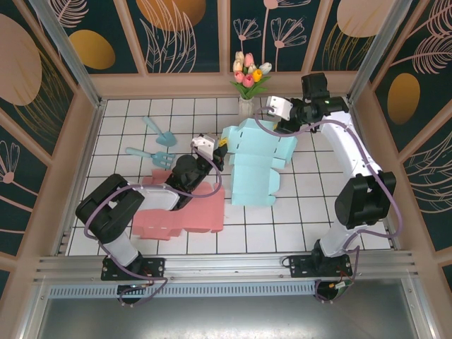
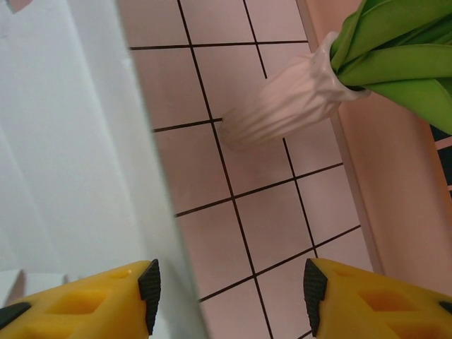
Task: Fold the paper box
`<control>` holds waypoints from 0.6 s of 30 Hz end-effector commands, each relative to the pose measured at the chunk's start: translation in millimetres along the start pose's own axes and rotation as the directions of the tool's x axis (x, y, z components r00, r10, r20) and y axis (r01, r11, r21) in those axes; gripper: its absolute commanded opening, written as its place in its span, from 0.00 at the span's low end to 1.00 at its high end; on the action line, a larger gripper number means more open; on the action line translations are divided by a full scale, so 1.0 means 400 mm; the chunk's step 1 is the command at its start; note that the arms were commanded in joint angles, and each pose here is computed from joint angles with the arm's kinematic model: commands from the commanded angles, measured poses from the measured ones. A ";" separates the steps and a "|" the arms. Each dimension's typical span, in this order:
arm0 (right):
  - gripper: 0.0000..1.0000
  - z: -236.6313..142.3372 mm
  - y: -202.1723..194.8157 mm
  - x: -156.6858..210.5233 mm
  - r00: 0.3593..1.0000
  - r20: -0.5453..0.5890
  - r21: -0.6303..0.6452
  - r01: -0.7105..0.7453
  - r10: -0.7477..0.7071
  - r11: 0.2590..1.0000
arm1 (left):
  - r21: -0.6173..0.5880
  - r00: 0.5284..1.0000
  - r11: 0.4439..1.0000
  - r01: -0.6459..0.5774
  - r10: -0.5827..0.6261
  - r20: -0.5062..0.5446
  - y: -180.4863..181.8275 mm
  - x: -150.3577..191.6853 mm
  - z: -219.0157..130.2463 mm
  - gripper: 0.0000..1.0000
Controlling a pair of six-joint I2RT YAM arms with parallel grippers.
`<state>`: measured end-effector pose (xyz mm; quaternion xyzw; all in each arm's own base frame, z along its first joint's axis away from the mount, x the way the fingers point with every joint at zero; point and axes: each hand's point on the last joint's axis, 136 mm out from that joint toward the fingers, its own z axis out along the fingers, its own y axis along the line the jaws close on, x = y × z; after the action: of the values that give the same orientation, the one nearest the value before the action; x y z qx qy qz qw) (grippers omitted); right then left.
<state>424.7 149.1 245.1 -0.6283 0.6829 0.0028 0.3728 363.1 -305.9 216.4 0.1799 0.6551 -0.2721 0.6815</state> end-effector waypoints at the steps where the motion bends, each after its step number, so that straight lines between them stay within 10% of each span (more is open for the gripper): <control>1: 0.58 -0.012 -0.010 -0.014 0.999 -0.010 0.012 0.051 -0.051 0.999 | 0.035 0.998 0.999 -0.011 0.009 0.069 -0.017 -0.035 -0.008 0.00; 18: 0.40 0.043 0.064 0.019 0.998 -0.059 -0.100 0.025 -0.031 0.995 | 0.043 0.997 0.999 -0.006 0.003 0.071 -0.019 -0.032 -0.010 0.00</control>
<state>420.3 154.2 226.7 -0.6464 0.6827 0.0012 0.3407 358.8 -307.0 221.7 0.1841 0.6422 -0.2831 0.6881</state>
